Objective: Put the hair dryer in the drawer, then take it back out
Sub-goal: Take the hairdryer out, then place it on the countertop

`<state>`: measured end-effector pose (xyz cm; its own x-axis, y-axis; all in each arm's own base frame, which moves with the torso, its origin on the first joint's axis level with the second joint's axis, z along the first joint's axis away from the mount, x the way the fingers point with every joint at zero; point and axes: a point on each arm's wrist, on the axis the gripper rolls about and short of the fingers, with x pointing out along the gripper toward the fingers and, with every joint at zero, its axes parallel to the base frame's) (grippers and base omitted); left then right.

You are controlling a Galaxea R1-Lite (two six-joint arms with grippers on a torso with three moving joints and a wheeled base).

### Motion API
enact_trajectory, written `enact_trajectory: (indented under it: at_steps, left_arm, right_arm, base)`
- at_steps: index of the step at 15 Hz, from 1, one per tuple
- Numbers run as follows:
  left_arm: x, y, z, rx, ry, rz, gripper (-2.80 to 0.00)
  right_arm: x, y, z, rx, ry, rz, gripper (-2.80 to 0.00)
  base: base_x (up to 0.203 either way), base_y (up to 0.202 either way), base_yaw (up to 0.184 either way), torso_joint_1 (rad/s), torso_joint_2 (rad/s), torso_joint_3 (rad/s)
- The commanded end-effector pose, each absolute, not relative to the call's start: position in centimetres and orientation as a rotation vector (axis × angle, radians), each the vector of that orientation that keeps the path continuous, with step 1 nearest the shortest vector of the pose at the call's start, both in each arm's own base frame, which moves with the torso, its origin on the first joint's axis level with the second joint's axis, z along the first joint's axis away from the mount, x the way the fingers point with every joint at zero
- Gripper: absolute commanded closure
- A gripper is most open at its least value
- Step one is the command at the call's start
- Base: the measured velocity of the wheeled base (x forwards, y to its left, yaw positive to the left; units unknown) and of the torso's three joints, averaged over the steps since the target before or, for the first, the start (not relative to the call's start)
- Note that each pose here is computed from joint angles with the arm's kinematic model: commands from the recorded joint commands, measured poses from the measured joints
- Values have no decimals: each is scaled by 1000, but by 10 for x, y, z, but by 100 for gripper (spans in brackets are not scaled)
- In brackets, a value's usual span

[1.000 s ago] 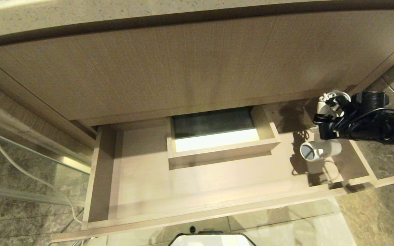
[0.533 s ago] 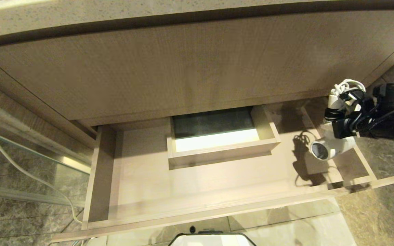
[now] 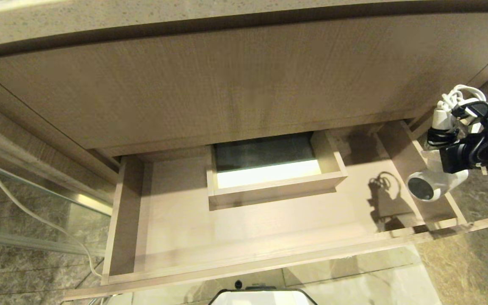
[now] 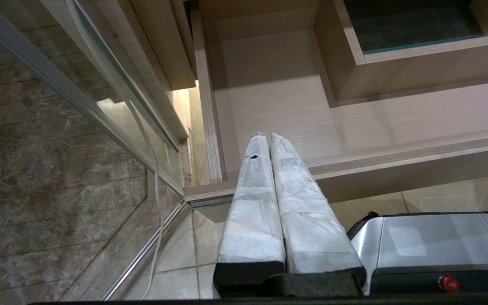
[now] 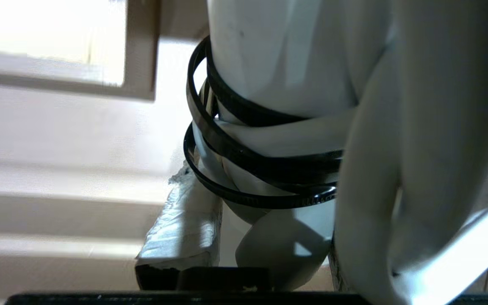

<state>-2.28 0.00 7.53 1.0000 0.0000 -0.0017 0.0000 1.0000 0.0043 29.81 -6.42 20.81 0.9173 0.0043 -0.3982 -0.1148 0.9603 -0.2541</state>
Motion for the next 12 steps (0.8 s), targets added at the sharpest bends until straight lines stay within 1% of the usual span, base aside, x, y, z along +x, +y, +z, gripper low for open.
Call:
enact_trajectory:
  at_steps: [1, 7, 12]
  left_arm:
    - [-23, 0, 75, 5, 2, 0, 0]
    - [-23, 0, 75, 5, 3, 0, 0]
    - [-23, 0, 75, 5, 2, 0, 0]
  right_arm:
    - [279, -60, 222, -283, 392, 61, 0]
    - [247, -55, 239, -280, 393, 50, 0]
    - [219, -58, 237, -264, 425, 12, 0]
  base:
    - [0, 0, 0, 0, 0, 0]
    - [0, 0, 0, 0, 0, 0]
    - [0, 0, 0, 0, 0, 0]
